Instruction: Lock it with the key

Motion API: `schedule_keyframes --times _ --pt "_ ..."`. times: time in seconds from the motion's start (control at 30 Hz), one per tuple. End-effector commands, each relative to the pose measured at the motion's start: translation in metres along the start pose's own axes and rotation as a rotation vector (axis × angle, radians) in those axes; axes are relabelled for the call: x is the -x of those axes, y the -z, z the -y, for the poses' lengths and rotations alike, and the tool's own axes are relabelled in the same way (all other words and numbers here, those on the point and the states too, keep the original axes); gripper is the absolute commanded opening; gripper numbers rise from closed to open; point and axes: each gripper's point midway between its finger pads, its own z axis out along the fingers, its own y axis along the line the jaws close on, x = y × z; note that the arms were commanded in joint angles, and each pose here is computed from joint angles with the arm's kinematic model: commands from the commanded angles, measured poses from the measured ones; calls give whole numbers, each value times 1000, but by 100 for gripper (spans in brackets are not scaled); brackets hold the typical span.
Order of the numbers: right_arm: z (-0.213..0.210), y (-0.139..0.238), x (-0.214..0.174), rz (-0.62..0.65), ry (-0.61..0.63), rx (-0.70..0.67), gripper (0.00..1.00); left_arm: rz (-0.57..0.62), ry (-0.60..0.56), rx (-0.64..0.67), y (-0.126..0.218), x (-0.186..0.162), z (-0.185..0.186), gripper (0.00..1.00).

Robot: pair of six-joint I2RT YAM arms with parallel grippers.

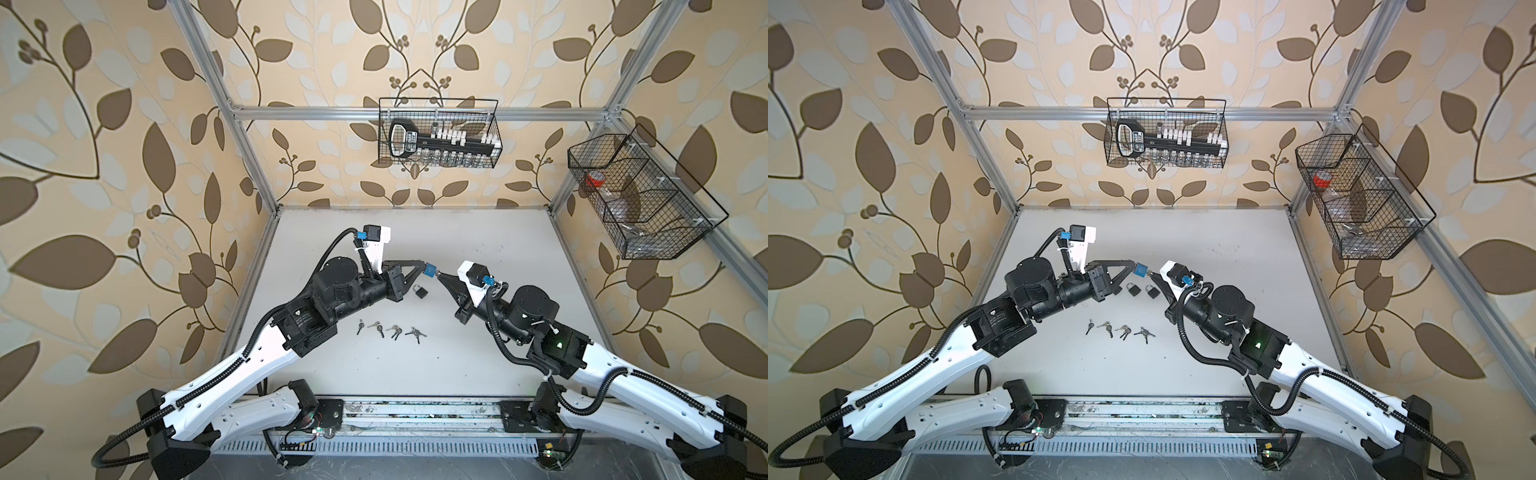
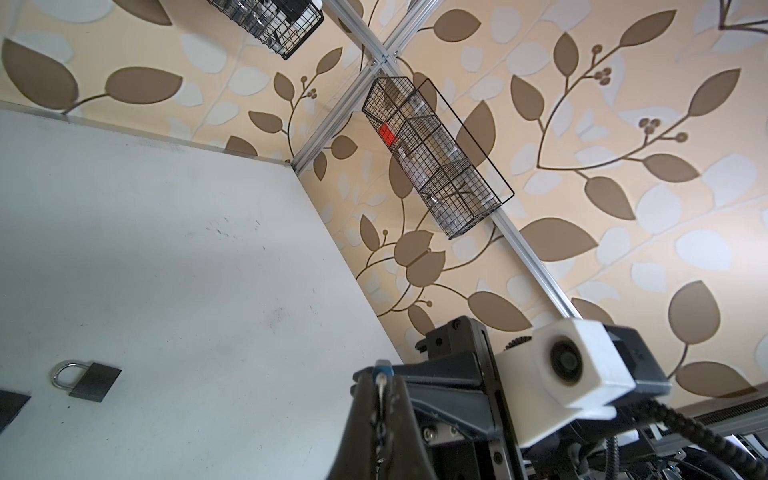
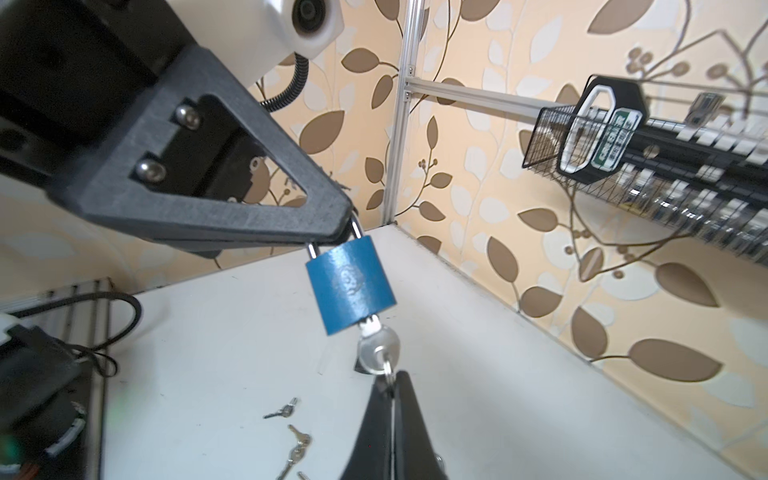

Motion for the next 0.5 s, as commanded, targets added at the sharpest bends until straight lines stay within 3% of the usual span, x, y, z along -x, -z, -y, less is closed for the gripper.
schedule_keyframes --times 0.0,0.17,0.47 --pt "3 3 20 41 -15 -8 0 36 -6 -22 5 8 8 0" --pt "3 6 11 8 -28 -5 0 48 -6 -14 7 11 7 0" --pt "9 16 -47 -128 -108 -55 0 68 -11 -8 13 13 7 0"
